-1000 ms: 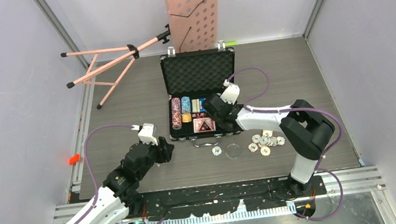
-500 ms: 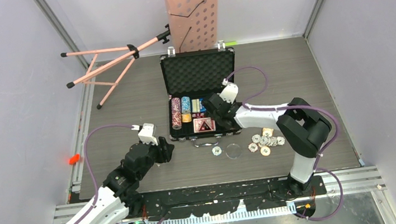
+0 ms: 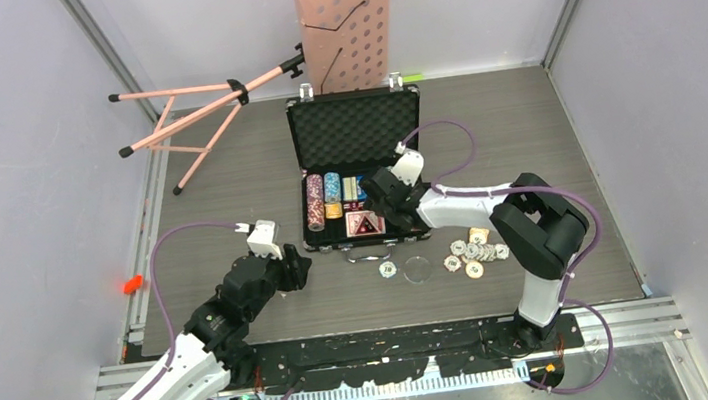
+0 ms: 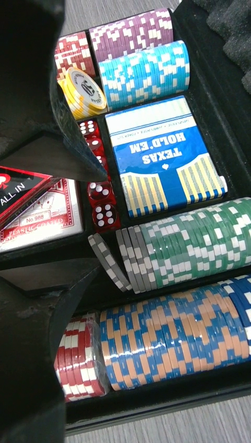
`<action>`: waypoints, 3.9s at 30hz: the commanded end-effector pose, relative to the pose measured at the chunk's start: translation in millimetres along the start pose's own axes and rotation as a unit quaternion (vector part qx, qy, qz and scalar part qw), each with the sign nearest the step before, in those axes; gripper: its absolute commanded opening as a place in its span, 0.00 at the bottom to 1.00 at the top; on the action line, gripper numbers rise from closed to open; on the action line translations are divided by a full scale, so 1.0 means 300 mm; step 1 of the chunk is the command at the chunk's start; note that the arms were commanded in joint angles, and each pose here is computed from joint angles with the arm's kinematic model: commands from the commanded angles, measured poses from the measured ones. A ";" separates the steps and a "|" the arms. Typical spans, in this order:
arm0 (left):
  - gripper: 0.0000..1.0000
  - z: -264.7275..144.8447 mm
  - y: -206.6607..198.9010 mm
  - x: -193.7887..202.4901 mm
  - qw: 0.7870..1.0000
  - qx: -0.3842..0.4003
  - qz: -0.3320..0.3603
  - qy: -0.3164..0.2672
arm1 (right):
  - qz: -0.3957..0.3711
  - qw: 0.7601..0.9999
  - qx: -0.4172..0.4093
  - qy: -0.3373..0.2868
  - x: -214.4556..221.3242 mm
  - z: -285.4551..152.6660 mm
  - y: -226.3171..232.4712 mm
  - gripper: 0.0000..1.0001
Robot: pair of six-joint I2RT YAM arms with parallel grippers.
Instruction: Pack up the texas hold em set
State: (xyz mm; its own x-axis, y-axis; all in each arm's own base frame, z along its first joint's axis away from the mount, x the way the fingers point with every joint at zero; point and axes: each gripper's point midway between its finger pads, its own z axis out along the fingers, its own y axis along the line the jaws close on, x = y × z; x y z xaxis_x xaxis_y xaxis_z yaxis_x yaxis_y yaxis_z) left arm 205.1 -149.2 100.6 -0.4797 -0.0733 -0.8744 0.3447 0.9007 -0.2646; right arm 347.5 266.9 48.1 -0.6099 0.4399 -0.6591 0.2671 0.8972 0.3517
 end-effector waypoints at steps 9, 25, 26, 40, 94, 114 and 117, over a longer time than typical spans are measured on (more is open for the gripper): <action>0.53 0.007 -0.016 -0.037 1.000 0.011 0.006 -0.021 | 0.054 0.997 -0.047 -0.036 -0.117 -0.048 0.121 0.61; 0.53 0.011 -0.020 -0.034 1.000 0.013 0.008 -0.017 | 0.047 0.997 -0.043 -0.040 -0.159 -0.060 0.121 0.62; 0.53 0.012 -0.020 -0.032 1.000 0.013 0.009 -0.016 | 0.044 0.998 -0.042 -0.036 -0.157 -0.065 0.118 0.63; 0.56 0.014 -0.024 -0.029 1.000 0.016 0.011 -0.012 | 0.038 0.997 -0.063 0.006 -0.137 -0.157 0.099 0.73; 0.80 0.010 -0.039 -0.023 0.999 0.030 0.007 -0.009 | -0.272 0.931 -0.017 0.245 0.399 -0.345 -0.095 0.66; 0.79 0.011 -0.040 -0.024 0.999 0.030 0.007 -0.010 | -0.263 0.926 0.013 0.270 0.411 -0.300 -0.185 0.44; 0.79 0.011 -0.040 -0.023 0.999 0.030 0.007 -0.010 | -0.280 0.923 0.020 0.263 0.393 -0.314 -0.181 0.42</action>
State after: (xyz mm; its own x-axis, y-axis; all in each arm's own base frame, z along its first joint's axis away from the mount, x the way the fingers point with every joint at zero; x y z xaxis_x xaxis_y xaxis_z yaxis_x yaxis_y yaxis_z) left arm 201.2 -154.7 95.4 -0.4987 -0.0396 -0.8659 0.3803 0.8877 -0.2596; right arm 193.8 276.1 17.5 -0.9381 -0.1172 -0.3259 -0.1575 0.9824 0.1001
